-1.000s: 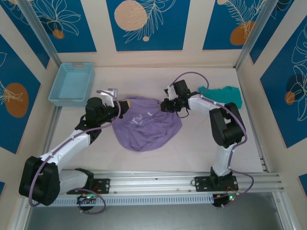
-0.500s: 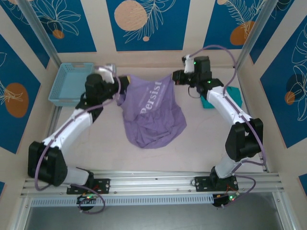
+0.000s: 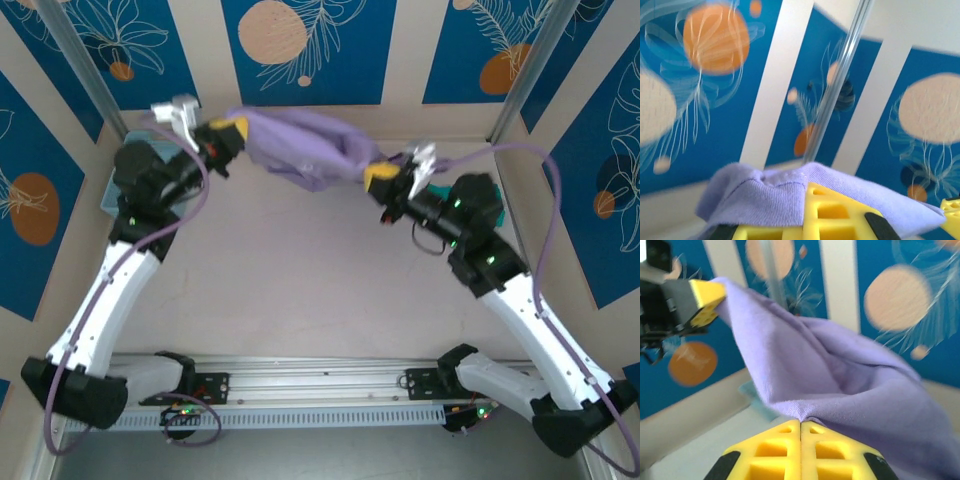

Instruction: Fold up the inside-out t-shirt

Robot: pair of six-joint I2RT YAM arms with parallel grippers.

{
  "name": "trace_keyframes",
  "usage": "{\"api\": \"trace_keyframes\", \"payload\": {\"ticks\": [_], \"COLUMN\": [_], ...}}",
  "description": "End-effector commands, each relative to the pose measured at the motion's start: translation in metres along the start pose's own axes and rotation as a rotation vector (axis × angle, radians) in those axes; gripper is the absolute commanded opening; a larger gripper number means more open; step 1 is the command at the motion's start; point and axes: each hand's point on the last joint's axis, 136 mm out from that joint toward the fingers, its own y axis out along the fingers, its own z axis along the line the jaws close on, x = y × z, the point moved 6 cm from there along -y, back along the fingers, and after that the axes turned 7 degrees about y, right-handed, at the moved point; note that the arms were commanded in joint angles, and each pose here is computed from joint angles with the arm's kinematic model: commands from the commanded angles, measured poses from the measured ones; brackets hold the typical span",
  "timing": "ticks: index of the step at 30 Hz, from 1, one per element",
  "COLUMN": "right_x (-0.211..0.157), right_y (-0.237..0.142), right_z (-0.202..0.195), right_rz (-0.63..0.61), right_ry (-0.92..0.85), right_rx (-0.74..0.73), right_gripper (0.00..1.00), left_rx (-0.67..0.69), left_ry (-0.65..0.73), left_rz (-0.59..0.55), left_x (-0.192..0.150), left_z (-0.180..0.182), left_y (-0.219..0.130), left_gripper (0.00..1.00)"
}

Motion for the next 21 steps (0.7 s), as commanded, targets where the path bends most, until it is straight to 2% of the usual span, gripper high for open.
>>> {"api": "trace_keyframes", "payload": {"ticks": [1,4,6,8,13,16,21], "right_x": [-0.130,-0.200,-0.218,-0.221,-0.226,-0.233,-0.252], "right_y": [0.022,0.021,0.023,0.029,0.054,0.073,0.097], "right_z": [-0.017,-0.019,-0.019,-0.020,-0.040,-0.049,-0.072], "right_rz": [0.337,0.513,0.556,0.565,0.621,0.670,0.764], "right_ry": [0.127,0.235,0.251,0.251,0.214,0.190,0.035], "right_rx": [-0.071,-0.103,-0.112,-0.124,-0.274,-0.303,-0.400], "right_gripper": [0.07,0.29,0.39,0.44,0.48,0.50,0.53], "left_rx": [0.104,0.172,0.167,0.159,0.169,0.182,0.230], "left_ry": [-0.097,-0.202,-0.270,-0.328,-0.382,-0.388,-0.375], "left_rz": [0.280,0.455,0.534,0.569,0.588,0.582,0.593], "left_x": [-0.111,-0.188,-0.221,-0.242,-0.263,-0.265,-0.264], "left_z": [0.027,0.039,0.038,0.036,0.034,0.034,0.035], "left_y": [-0.023,-0.050,-0.061,-0.071,-0.084,-0.089,-0.096], "left_gripper": [0.00,0.00,0.00,0.00,0.00,0.00,0.00]}}
